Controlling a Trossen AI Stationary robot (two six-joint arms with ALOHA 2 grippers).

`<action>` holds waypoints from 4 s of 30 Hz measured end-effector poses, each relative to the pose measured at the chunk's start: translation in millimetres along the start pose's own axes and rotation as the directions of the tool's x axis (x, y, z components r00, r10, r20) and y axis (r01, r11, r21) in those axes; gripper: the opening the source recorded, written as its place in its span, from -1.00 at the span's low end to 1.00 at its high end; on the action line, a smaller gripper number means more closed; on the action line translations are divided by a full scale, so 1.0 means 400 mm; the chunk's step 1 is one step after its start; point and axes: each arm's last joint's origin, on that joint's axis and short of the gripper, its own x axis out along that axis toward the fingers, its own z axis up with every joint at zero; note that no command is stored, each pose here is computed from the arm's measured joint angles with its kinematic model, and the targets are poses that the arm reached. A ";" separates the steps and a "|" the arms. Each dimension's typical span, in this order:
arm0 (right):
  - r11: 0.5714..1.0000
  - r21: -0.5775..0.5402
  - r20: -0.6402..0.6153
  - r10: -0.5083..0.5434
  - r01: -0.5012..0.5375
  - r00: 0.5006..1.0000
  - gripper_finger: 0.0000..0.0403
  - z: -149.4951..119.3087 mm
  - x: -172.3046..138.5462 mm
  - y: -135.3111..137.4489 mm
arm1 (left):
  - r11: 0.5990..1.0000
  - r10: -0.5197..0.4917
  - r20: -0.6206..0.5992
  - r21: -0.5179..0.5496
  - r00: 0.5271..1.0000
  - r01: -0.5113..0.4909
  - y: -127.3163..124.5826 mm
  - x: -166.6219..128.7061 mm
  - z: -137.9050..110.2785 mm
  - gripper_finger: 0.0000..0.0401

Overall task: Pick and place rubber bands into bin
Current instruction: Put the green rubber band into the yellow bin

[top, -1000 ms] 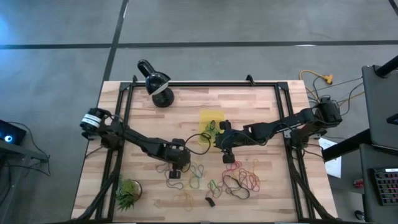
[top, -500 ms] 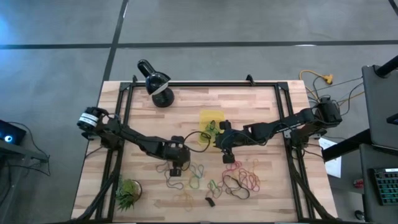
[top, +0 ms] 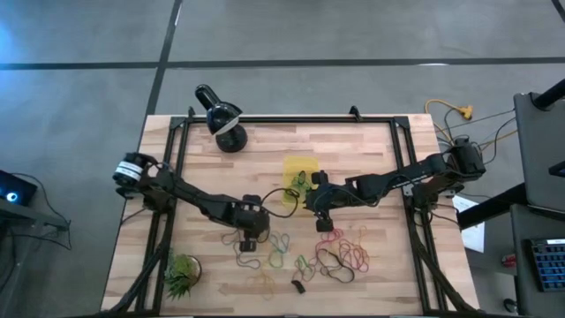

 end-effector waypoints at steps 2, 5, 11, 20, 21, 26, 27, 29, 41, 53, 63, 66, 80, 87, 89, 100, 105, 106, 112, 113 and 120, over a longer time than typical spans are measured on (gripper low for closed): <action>1.000 0.000 0.000 0.000 0.000 1.000 -0.69 0.000 0.000 0.000 | 1.000 -0.002 -0.005 -0.001 1.000 0.002 -0.001 0.006 -0.001 -0.58; 1.000 0.001 0.000 0.000 0.000 1.000 -0.69 0.000 0.000 0.000 | 1.000 -0.001 -0.007 0.000 1.000 0.001 -0.001 0.011 -0.002 -0.58; 1.000 0.000 0.000 0.000 0.000 1.000 -0.69 0.000 0.000 0.000 | 1.000 -0.007 -0.002 0.006 1.000 0.007 -0.002 0.011 0.000 -0.87; 1.000 -0.001 -0.001 0.000 0.000 1.000 -0.69 0.000 0.000 0.000 | 1.000 0.015 0.005 0.010 1.000 -0.015 0.000 0.007 0.001 -0.99; 1.000 -0.001 0.000 0.000 0.000 1.000 -0.69 0.000 0.000 0.000 | 1.000 0.018 0.006 0.010 1.000 -0.018 0.000 0.004 0.002 -1.00; 1.000 -0.004 -0.002 0.000 0.000 1.000 -0.69 -0.001 0.000 0.000 | 0.998 0.062 0.035 0.007 0.997 -0.063 0.004 -0.020 0.021 -1.00; 1.000 -0.006 -0.003 0.000 0.000 1.000 -0.69 -0.001 0.000 0.000 | 0.997 0.072 0.041 0.006 0.997 -0.072 0.005 -0.029 0.026 -1.00; 1.000 -0.007 -0.003 0.000 0.000 1.000 -0.69 -0.001 0.000 0.000 | 0.996 0.085 0.046 0.006 0.995 -0.085 0.006 -0.044 0.032 -1.00; 1.000 -0.026 -0.011 0.000 0.000 1.000 -0.69 -0.008 0.002 0.000 | 0.990 0.047 0.267 0.114 0.963 -0.080 -0.012 -0.153 0.082 -1.00; 1.000 -0.026 -0.011 0.000 0.000 1.000 -0.69 -0.009 0.002 0.000 | 0.997 -0.021 0.175 0.081 0.984 0.007 -0.006 -0.159 0.059 -1.00; 1.000 -0.026 -0.010 0.000 0.000 1.000 -0.69 -0.009 0.002 0.000 | 0.994 -0.071 -0.053 -0.091 0.996 0.066 0.009 -0.156 0.011 -1.00; 1.000 -0.026 -0.010 0.000 0.000 1.000 -0.69 -0.009 0.002 0.000 | 0.987 -0.117 -0.110 -0.127 0.987 0.103 0.008 -0.155 -0.003 -1.00; 1.000 -0.030 -0.011 0.000 0.000 1.000 -0.69 -0.009 0.002 0.000 | 0.982 0.007 0.264 0.181 0.964 -0.057 0.005 -0.193 0.099 -1.00; 1.000 -0.030 -0.012 0.000 0.000 1.000 -0.69 -0.009 0.002 0.000 | 0.876 0.343 0.451 0.164 0.824 -0.454 0.046 -0.198 0.147 -1.00; 1.000 -0.031 -0.012 -0.001 0.000 1.000 -0.69 -0.009 0.002 0.000 | 0.864 0.372 0.476 0.136 0.797 -0.484 0.067 -0.196 0.159 -1.00; 1.000 0.015 -0.084 0.000 0.001 0.996 -0.69 -0.022 -0.037 -0.005 | 0.842 0.463 0.455 0.042 0.761 -0.538 0.187 -0.117 0.183 -1.00; 0.996 0.091 -0.155 -0.001 0.016 0.988 -0.69 -0.038 -0.065 -0.009 | 0.877 0.400 0.480 0.047 0.781 -0.478 0.218 -0.084 0.193 -1.00; 0.994 0.105 -0.166 -0.001 0.019 0.986 -0.69 -0.043 -0.067 -0.009 | 0.876 0.404 0.478 0.042 0.780 -0.480 0.223 -0.078 0.192 -1.00; 0.989 0.143 -0.194 -0.001 0.029 0.981 -0.69 -0.069 -0.071 -0.009 | 0.900 0.352 0.469 0.069 0.810 -0.430 0.240 -0.055 0.189 -0.99; 0.989 0.144 -0.201 0.000 0.030 0.980 -0.69 -0.073 -0.071 -0.009 | 0.906 0.334 0.477 0.075 0.813 -0.416 0.239 -0.054 0.192 -0.97; 0.989 0.146 -0.205 -0.001 0.031 0.979 -0.69 -0.082 -0.071 -0.009 | 0.905 0.324 0.483 0.091 0.813 -0.415 0.240 -0.056 0.194 -0.69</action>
